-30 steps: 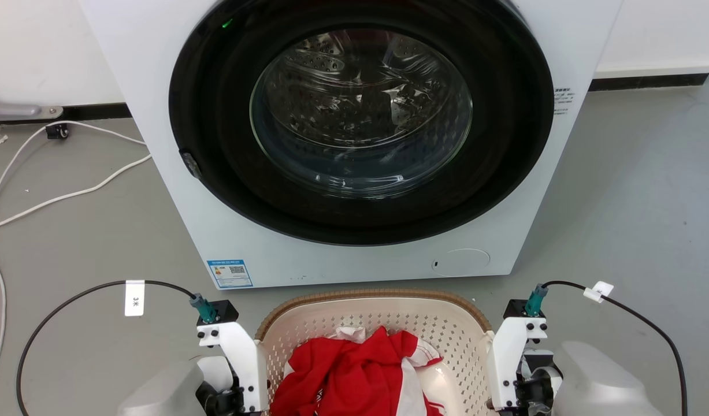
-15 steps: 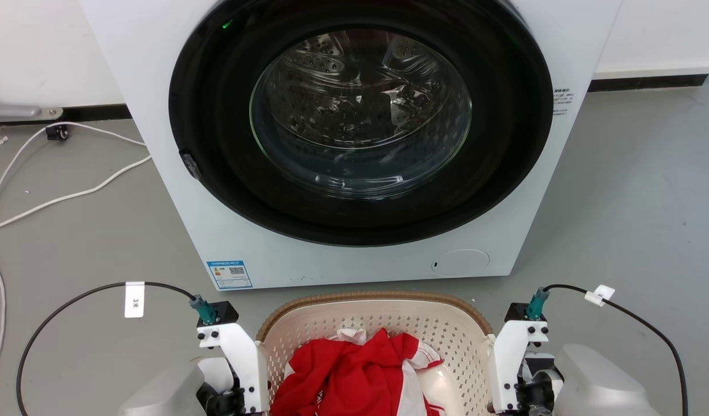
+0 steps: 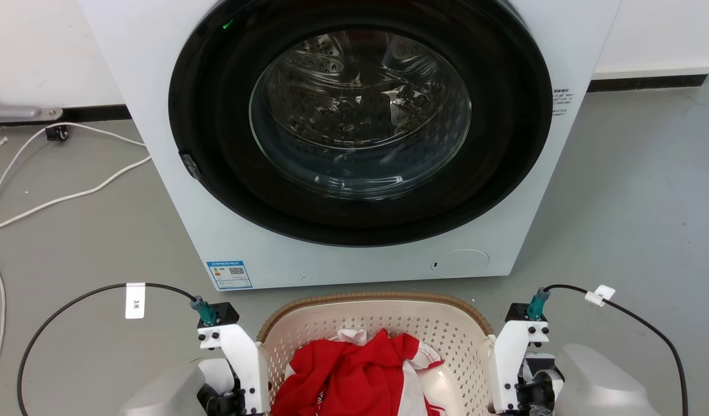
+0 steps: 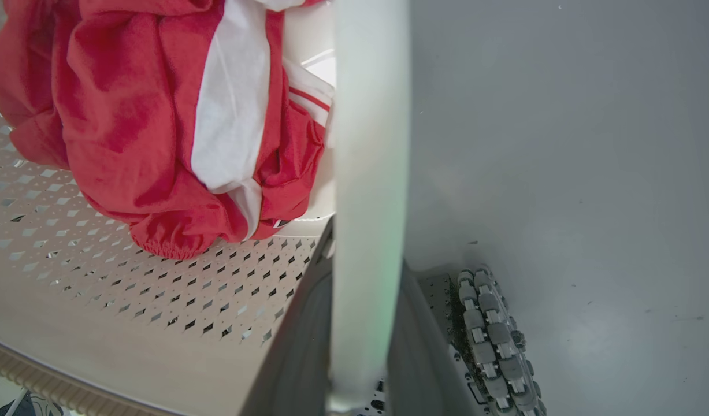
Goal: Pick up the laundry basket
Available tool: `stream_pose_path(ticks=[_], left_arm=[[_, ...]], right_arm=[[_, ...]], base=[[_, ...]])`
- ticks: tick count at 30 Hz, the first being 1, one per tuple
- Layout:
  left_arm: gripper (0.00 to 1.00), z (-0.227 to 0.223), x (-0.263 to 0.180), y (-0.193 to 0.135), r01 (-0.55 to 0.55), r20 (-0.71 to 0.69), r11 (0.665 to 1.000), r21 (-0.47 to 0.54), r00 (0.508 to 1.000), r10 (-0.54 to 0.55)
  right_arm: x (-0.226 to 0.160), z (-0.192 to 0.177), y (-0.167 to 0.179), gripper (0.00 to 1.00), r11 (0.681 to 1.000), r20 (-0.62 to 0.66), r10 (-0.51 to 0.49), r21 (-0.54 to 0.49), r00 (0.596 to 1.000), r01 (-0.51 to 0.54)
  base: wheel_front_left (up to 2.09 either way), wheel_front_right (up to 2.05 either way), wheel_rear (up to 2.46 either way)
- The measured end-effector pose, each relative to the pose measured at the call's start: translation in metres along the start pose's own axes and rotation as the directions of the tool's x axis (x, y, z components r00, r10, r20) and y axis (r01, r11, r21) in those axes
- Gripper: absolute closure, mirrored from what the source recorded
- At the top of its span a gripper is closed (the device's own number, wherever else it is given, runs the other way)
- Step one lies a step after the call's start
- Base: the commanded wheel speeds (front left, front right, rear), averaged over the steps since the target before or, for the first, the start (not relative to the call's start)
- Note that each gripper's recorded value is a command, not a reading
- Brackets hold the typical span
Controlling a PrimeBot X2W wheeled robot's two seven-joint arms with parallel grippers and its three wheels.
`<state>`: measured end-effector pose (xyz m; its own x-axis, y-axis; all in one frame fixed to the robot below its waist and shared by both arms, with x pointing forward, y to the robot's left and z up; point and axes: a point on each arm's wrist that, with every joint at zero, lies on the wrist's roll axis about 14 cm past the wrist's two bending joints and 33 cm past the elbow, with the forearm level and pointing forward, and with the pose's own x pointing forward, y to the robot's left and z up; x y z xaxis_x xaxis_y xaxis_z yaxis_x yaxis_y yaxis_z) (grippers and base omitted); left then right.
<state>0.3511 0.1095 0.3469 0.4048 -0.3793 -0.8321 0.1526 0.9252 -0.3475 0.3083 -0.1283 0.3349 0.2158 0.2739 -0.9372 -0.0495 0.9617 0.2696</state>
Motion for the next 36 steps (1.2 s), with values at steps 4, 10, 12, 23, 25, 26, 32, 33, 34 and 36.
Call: stream_pose_path(ticks=[4, 10, 12, 23, 25, 26, 32, 33, 34, 36], left_arm=[[1.00, 0.0002, 0.0000, -0.0002, 0.001, 0.003, 1.000, -0.001, 1.000, -0.001], [1.00, -0.0007, 0.0001, -0.0004, 0.001, 0.001, 1.000, 0.000, 1.000, -0.001], [1.00, -0.0010, 0.0001, -0.0002, 0.001, 0.000, 1.000, -0.002, 1.000, -0.001], [1.00, -0.0016, 0.0007, -0.0001, 0.002, 0.001, 1.000, -0.003, 1.000, -0.002], [1.00, -0.0015, 0.0008, -0.0002, 0.002, 0.002, 1.000, -0.004, 1.000, -0.002], [1.00, -0.0016, 0.0008, -0.0002, 0.002, 0.002, 1.000, -0.003, 1.000, -0.002], [1.00, -0.0022, 0.0013, -0.0003, 0.003, 0.000, 1.000, -0.002, 1.000, -0.003], [1.00, -0.0023, 0.0013, -0.0002, 0.003, -0.001, 1.000, -0.002, 1.000, -0.003], [1.00, -0.0024, 0.0014, -0.0001, 0.003, -0.001, 1.000, -0.003, 1.000, -0.003], [1.00, -0.0028, 0.0016, 0.0002, 0.003, -0.002, 1.000, -0.005, 1.000, -0.003]], right_arm=[[-0.0002, 0.0001, -0.0002, 1.00, 1.000, 0.001, 0.000, 0.000, 1.000, 0.000], [-0.0005, 0.0002, -0.0004, 1.00, 1.000, 0.001, -0.002, -0.001, 1.000, 0.002], [-0.0005, 0.0003, -0.0003, 1.00, 1.000, 0.001, -0.001, 0.000, 1.000, 0.001], [-0.0002, 0.0000, -0.0005, 1.00, 1.000, -0.003, 0.000, 0.005, 1.000, 0.000], [-0.0002, 0.0000, -0.0005, 1.00, 1.000, -0.003, 0.000, 0.005, 1.000, 0.000], [-0.0002, 0.0000, -0.0005, 1.00, 1.000, -0.003, 0.000, 0.005, 1.000, 0.000], [0.0000, -0.0003, -0.0009, 1.00, 1.000, -0.003, 0.000, 0.007, 1.000, 0.000], [0.0001, -0.0003, -0.0008, 1.00, 1.000, -0.004, 0.000, 0.008, 1.000, 0.000], [0.0002, -0.0004, -0.0008, 1.00, 1.000, -0.004, 0.000, 0.008, 1.000, 0.000], [0.0005, -0.0005, -0.0008, 1.00, 1.000, -0.005, 0.001, 0.009, 1.000, -0.001]], base=[[0.00, 0.00, 0.00], [0.00, 0.00, 0.00], [0.00, 0.00, 0.00], [0.00, 0.00, 0.00], [0.00, 0.00, 0.00], [0.00, 0.00, 0.00], [0.00, 0.00, 0.00], [0.00, 0.00, 0.00], [0.00, 0.00, 0.00], [0.00, 0.00, 0.00]])
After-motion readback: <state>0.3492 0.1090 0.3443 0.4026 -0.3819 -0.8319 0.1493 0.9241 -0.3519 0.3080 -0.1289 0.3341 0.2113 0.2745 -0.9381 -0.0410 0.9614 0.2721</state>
